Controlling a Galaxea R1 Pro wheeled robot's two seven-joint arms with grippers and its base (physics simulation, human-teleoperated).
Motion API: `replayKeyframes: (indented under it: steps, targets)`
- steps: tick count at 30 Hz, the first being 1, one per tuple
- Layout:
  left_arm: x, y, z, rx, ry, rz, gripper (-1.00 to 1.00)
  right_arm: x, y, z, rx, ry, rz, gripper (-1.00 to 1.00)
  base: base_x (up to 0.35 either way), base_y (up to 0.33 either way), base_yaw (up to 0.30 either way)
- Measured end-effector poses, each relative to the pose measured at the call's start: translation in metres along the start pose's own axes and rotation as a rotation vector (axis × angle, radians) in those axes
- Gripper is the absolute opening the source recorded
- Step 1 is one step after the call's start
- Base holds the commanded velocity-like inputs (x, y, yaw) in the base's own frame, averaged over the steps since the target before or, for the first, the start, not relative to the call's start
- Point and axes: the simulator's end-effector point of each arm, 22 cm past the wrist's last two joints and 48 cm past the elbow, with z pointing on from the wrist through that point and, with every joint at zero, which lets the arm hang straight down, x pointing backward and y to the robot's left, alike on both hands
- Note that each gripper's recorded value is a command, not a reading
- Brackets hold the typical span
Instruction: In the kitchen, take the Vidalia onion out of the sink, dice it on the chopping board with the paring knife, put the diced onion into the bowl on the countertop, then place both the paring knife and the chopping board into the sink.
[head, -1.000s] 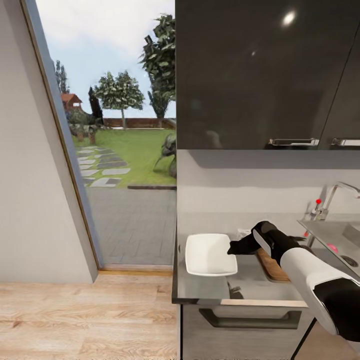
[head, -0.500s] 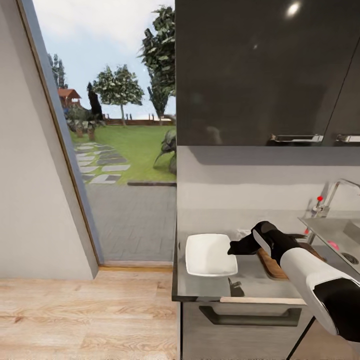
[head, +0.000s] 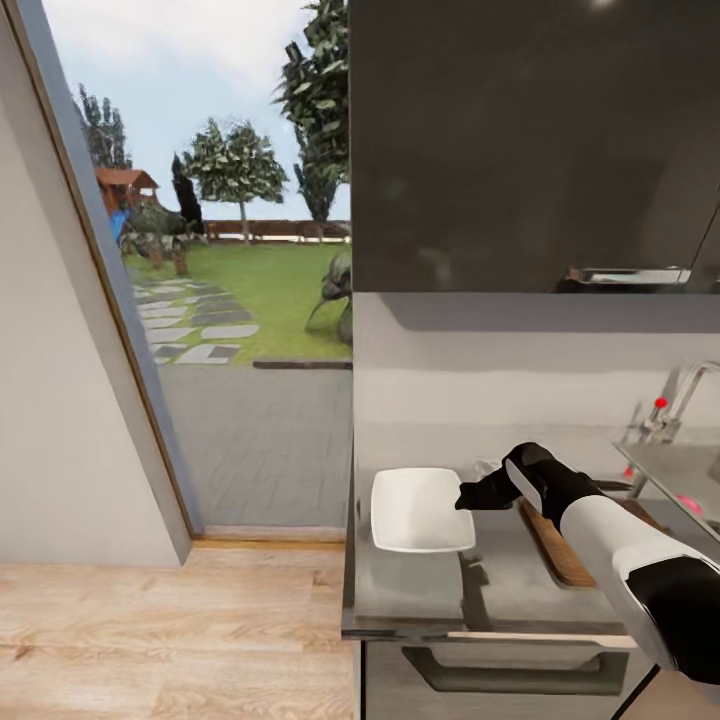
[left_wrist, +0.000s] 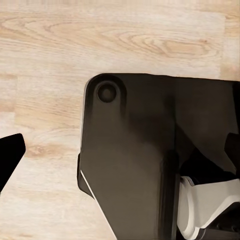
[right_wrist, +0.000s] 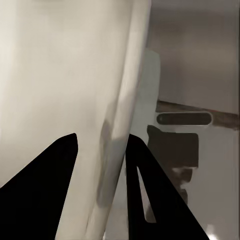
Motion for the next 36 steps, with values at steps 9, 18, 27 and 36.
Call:
replayKeyframes:
  steps: [9, 18, 27, 36]
  targets:
    - [0.005, 0.000, -0.001, 0.000, 0.011, 0.001, 1.00, 0.001, -0.001, 0.002, 0.000, 0.004, 0.003, -1.00, 0.012, 0.000, 0.000]
    - [0.008, 0.000, -0.003, -0.001, 0.024, 0.001, 1.00, 0.004, -0.001, 0.008, -0.010, 0.013, 0.015, -1.00, 0.000, 0.000, 0.000]
    - [0.013, 0.001, -0.006, -0.002, 0.037, 0.001, 1.00, 0.004, 0.002, 0.012, -0.032, 0.016, 0.037, -1.00, 0.000, 0.000, 0.000]
    - [0.014, 0.001, -0.007, -0.002, 0.043, 0.002, 1.00, 0.003, 0.004, 0.014, -0.039, 0.012, 0.036, -1.00, 0.000, 0.000, -0.001]
